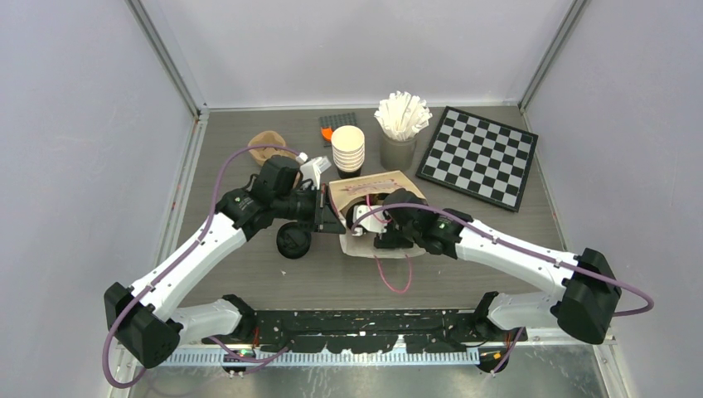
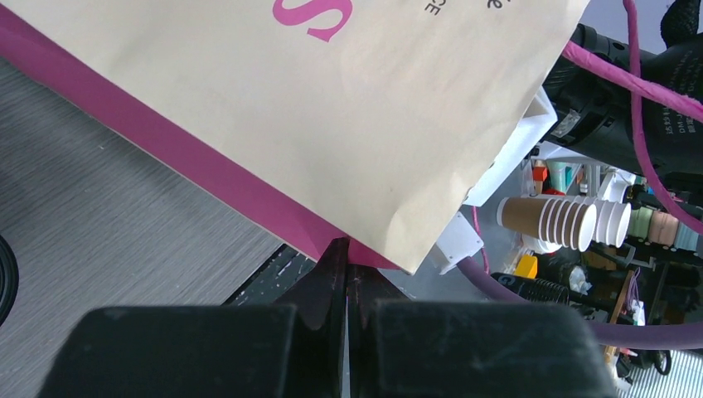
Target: Pack the takeout coffee
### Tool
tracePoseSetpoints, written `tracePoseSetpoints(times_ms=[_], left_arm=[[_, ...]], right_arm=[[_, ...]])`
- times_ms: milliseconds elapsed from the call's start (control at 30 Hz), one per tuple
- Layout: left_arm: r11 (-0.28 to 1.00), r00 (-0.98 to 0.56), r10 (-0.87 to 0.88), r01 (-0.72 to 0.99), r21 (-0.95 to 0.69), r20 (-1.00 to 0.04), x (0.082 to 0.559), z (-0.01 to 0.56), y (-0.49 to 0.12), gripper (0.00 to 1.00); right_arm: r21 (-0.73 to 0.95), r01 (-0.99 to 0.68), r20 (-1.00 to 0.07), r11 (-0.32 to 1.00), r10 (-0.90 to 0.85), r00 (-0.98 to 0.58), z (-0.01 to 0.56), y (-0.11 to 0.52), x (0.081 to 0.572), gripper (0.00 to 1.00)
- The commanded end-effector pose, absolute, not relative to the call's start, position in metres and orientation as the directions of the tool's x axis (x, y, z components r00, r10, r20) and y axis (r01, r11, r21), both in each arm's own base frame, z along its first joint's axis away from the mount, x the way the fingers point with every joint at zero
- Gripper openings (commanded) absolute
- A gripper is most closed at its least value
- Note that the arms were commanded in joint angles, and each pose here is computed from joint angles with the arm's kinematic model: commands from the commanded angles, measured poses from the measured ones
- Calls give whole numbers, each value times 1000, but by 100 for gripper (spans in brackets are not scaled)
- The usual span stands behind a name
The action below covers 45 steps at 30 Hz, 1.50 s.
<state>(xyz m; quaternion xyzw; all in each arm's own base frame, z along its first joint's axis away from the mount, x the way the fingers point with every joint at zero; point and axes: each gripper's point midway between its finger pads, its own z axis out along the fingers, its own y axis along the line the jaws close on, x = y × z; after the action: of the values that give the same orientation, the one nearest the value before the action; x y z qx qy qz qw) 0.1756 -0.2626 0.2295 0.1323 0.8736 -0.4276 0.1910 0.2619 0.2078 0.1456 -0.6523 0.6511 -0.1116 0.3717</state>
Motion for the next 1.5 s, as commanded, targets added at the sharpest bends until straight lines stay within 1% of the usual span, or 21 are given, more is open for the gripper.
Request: tracePoseSetpoints(times_ms=[0, 133, 333, 433, 600, 800, 967, 1100, 1233, 1300, 1467], left_arm=[[557, -880, 67, 424, -714, -471, 174, 240, -268, 0], [557, -881, 61, 421, -717, -469, 174, 242, -268, 0], [553, -883, 58, 416, -721, -465, 174, 241, -269, 0], [551, -885, 57, 414, -725, -462, 175, 241, -270, 0], [547, -885, 59, 416, -726, -462, 176, 242, -272, 0], [544, -888, 57, 411, -732, -456, 175, 242, -272, 0], [544, -890, 57, 408, -733, -453, 175, 241, -272, 0], [537, -891, 60, 409, -738, -450, 175, 241, -274, 0], [532, -891, 63, 411, -740, -450, 176, 243, -276, 0], [532, -890, 64, 412, -740, -451, 176, 243, -276, 0], [536, -892, 59, 407, -740, -448, 175, 243, -274, 0]], right_arm=[[-629, -754, -402, 187, -909, 110, 173, 208, 260, 90], [-616, -763, -407, 198, -909, 92, 174, 206, 258, 91], [-605, -758, -444, 244, -894, 66, 187, 207, 257, 91], [-582, -774, -448, 250, -893, 48, 187, 206, 252, 93], [-545, -799, -455, 253, -890, 29, 185, 204, 244, 93], [-495, -830, -471, 257, -882, 8, 186, 207, 235, 91], [-486, -828, -492, 280, -871, -6, 191, 208, 235, 90], [-478, -828, -501, 294, -865, -18, 196, 208, 234, 92], [-441, -840, -531, 317, -846, -40, 201, 212, 229, 92], [-416, -846, -549, 333, -834, -58, 202, 215, 226, 90], [-369, -850, -605, 375, -792, -86, 207, 226, 225, 80]])
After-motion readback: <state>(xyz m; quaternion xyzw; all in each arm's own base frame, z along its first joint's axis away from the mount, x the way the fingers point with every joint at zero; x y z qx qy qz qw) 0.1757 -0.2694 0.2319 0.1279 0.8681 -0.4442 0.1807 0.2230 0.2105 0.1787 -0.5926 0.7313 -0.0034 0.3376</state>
